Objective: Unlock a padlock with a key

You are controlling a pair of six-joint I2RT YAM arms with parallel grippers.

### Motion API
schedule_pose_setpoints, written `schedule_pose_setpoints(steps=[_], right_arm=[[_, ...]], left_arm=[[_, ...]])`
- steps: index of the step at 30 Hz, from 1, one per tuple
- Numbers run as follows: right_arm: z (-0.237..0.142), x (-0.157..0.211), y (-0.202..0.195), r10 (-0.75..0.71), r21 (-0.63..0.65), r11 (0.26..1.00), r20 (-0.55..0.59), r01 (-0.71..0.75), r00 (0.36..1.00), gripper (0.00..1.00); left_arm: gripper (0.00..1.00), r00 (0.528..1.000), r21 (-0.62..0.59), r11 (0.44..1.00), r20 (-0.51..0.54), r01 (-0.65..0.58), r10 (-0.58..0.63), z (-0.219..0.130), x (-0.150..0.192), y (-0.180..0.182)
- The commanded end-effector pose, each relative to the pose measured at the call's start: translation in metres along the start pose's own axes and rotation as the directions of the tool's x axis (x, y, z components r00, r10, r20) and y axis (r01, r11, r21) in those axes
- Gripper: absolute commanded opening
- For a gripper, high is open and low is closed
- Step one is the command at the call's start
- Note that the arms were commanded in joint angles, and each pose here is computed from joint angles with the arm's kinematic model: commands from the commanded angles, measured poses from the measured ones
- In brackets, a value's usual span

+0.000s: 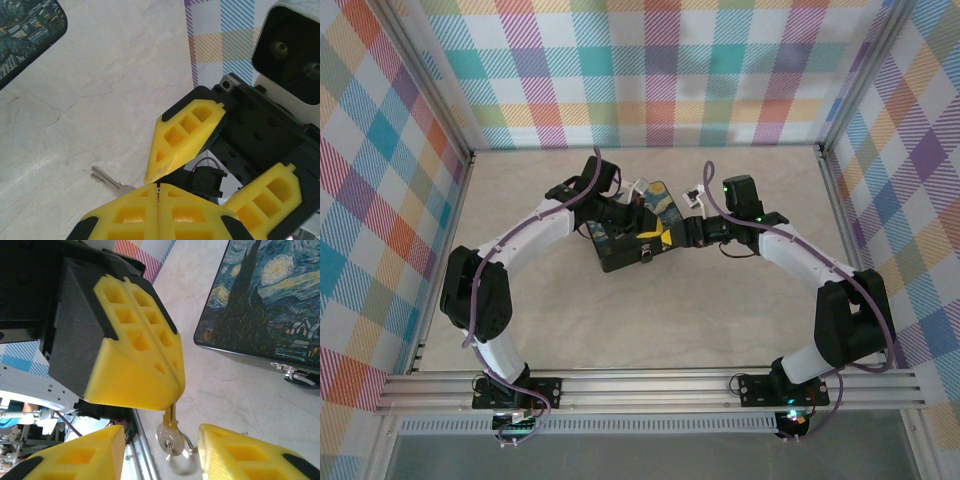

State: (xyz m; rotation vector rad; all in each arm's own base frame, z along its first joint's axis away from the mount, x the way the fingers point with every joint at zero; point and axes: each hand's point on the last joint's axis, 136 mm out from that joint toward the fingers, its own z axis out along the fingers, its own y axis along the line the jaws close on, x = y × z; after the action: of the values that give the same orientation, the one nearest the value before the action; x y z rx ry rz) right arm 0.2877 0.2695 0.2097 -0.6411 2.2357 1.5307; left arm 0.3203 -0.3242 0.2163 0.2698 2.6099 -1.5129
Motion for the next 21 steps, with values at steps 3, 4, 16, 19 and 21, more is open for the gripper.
schedule_pose_setpoints(steps=[3,4,16,19,21], right_arm=[[-0.009,0.007,0.005,-0.032,0.021,0.999,0.009,0.032,0.999,0.57],[-0.01,0.007,0.004,-0.029,0.024,0.999,0.011,0.028,1.0,0.57],[-0.01,-0.026,0.006,0.134,-0.047,0.991,0.171,-0.128,0.976,0.5],[-0.013,-0.029,0.012,0.132,-0.06,0.991,0.198,-0.122,0.971,0.49],[-0.014,-0.027,0.012,0.133,-0.058,0.991,0.202,-0.124,0.97,0.48]], left_arm=[[0.0,0.994,0.037,0.995,0.069,-0.091,0.088,-0.018,-0.009,-0.009],[0.0,0.992,0.045,0.993,0.066,-0.107,0.103,-0.018,-0.008,-0.011],[0.0,0.957,0.157,0.944,0.074,-0.289,0.28,-0.029,0.006,-0.037],[0.0,0.952,0.163,0.939,0.072,-0.304,0.296,-0.03,0.009,-0.037],[0.0,0.952,0.167,0.938,0.068,-0.305,0.297,-0.031,0.009,-0.036]])
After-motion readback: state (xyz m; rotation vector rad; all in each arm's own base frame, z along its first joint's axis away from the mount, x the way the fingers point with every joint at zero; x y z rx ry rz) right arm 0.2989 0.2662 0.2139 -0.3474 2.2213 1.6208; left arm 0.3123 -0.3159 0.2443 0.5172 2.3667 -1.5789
